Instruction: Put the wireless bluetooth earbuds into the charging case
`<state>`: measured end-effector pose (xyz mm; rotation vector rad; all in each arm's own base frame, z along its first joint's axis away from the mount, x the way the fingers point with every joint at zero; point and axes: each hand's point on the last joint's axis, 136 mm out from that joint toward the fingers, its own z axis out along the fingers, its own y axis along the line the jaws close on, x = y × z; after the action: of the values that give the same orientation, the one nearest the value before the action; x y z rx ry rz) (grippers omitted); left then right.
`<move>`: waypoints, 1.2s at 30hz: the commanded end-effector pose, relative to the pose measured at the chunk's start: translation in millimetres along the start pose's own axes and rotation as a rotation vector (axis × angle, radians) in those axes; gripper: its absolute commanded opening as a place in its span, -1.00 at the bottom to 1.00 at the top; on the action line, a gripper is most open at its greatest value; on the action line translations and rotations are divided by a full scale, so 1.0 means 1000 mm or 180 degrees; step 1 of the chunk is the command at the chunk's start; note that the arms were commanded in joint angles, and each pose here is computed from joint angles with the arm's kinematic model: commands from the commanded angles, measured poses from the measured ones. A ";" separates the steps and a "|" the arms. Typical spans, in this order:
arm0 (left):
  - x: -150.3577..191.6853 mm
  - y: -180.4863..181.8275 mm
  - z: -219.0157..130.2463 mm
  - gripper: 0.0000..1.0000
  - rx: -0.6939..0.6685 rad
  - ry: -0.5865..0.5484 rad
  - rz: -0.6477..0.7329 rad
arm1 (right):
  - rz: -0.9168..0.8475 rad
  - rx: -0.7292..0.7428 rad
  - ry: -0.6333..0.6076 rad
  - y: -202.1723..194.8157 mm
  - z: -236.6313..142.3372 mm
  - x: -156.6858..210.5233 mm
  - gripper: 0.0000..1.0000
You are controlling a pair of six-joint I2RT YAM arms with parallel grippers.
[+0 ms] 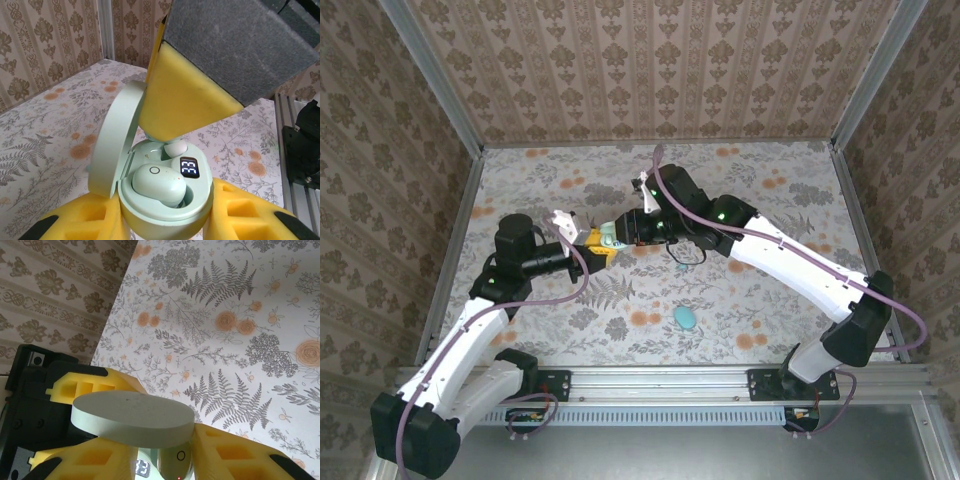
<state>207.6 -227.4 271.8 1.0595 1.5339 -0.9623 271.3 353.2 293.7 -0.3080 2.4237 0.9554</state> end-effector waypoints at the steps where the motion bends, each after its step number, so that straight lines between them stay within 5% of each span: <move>1: -0.007 -0.002 0.000 -1.00 0.0011 -0.0050 0.0105 | -0.0206 -0.0129 -0.0010 0.023 -0.006 -0.001 -0.33; 19: -0.007 -0.002 0.001 -1.00 0.0017 -0.0049 0.0092 | -0.0669 0.0173 0.0112 0.022 0.001 0.008 -0.64; 36: -0.008 0.000 0.003 -1.00 0.0034 -0.0052 0.0063 | -0.1239 0.0223 0.0409 0.040 0.012 0.025 -0.65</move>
<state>209.4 -227.4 268.1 1.0558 1.5519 -0.9646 272.2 352.5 287.1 -0.6024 2.4288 0.5532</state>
